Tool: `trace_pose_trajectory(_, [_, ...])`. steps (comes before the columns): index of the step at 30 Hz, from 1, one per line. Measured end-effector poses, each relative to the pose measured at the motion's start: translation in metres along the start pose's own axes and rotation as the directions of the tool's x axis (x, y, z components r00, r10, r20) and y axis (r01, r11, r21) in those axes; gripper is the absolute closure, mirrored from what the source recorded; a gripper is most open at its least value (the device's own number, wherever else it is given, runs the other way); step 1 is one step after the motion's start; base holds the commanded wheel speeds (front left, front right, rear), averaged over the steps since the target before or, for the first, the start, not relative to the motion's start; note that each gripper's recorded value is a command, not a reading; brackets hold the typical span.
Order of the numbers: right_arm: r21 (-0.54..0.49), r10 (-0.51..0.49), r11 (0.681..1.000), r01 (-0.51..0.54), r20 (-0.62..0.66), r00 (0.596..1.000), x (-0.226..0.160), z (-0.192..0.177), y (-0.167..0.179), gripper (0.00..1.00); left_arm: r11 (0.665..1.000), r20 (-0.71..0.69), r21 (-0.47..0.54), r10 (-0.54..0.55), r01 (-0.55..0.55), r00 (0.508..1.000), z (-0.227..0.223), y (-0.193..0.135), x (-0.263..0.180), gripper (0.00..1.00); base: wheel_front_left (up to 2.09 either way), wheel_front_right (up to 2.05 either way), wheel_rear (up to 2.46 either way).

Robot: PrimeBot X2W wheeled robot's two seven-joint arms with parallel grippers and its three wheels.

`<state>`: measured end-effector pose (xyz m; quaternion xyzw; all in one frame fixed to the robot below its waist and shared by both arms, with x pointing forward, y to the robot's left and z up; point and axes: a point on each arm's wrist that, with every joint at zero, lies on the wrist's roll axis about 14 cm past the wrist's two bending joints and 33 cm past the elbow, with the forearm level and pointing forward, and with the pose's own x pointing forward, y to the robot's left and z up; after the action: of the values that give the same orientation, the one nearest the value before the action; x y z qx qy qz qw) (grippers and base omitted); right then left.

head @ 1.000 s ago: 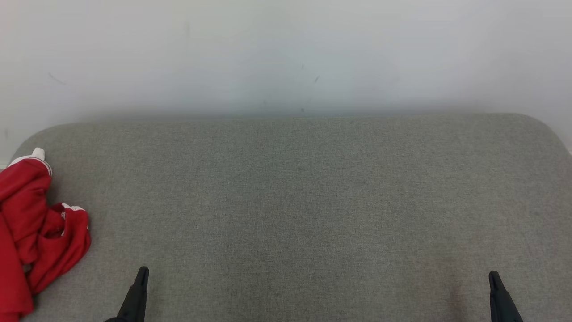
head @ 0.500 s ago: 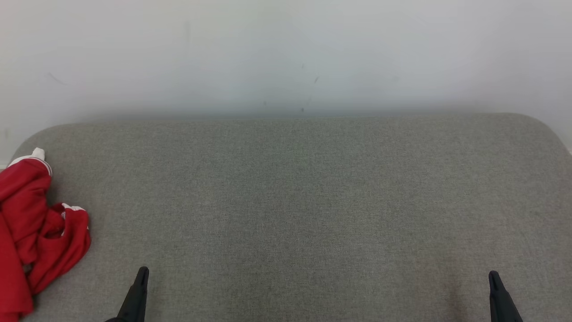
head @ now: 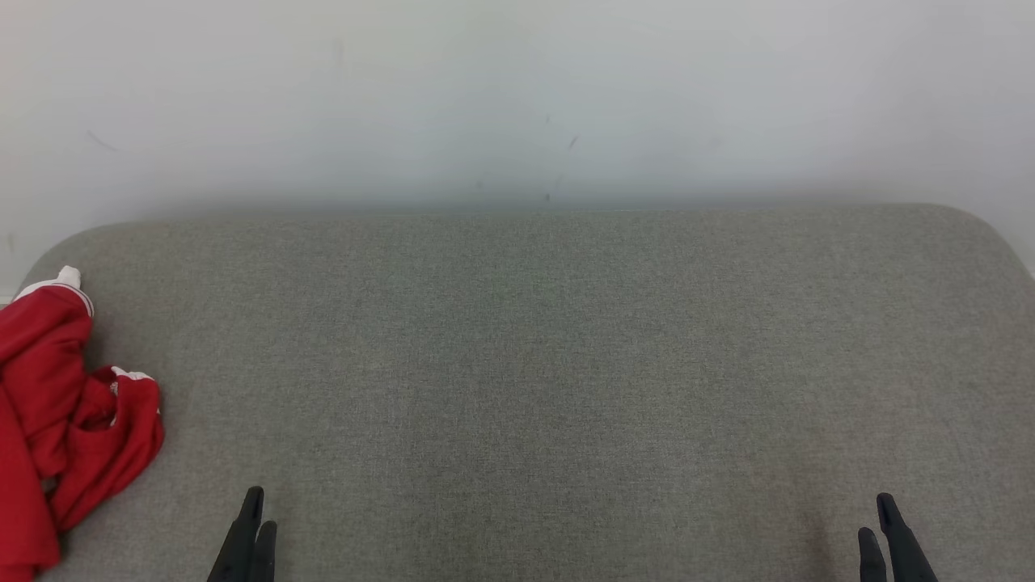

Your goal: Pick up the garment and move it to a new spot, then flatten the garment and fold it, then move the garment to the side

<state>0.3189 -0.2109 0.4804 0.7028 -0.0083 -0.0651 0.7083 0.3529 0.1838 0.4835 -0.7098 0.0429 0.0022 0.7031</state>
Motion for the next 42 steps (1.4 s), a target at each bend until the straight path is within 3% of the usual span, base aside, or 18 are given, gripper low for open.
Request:
trace_pose_trajectory(12, [-0.165, 0.016, 0.986, -0.019, -0.017, 1.000, 0.008, -0.010, 0.004, 0.00, 0.991, 0.049, 0.134, 0.002, -0.008, 0.999, 0.007, -0.001, 0.002, 0.00, 0.00, 0.00, 0.00])
trace_pose_trajectory(18, [-0.277, 0.024, 0.960, -0.031, -0.027, 0.999, 0.011, -0.015, 0.005, 0.00, 0.971, 0.074, 0.239, -0.007, -0.011, 0.997, 0.013, -0.005, 0.005, 0.00, 0.00, 0.00, 0.00])
trace_pose_trajectory(22, [-0.407, 0.038, 0.912, -0.054, -0.049, 0.998, 0.013, -0.021, 0.008, 0.00, 0.939, 0.098, 0.343, -0.013, -0.022, 0.995, 0.019, -0.007, 0.005, 0.00, 0.00, 0.00, 0.00])
trace_pose_trajectory(23, [-0.407, 0.038, 0.912, -0.054, -0.049, 0.998, 0.013, -0.021, 0.008, 0.00, 0.939, 0.098, 0.343, -0.013, -0.022, 0.995, 0.019, -0.007, 0.005, 0.00, 0.00, 0.00, 0.00])
trace_pose_trajectory(31, [-0.563, 0.070, 0.821, -0.093, -0.063, 0.996, 0.016, -0.025, 0.016, 0.00, 0.854, 0.105, 0.519, -0.029, -0.030, 0.994, 0.020, -0.012, 0.006, 0.00, 0.00, 0.00, 0.00])
trace_pose_trajectory(42, [-0.718, 0.108, 0.683, -0.135, -0.084, 0.991, 0.020, -0.029, 0.025, 0.00, 0.691, 0.108, 0.722, -0.052, -0.042, 0.993, 0.015, -0.022, 0.008, 0.00, 0.00, 0.00, 0.00])
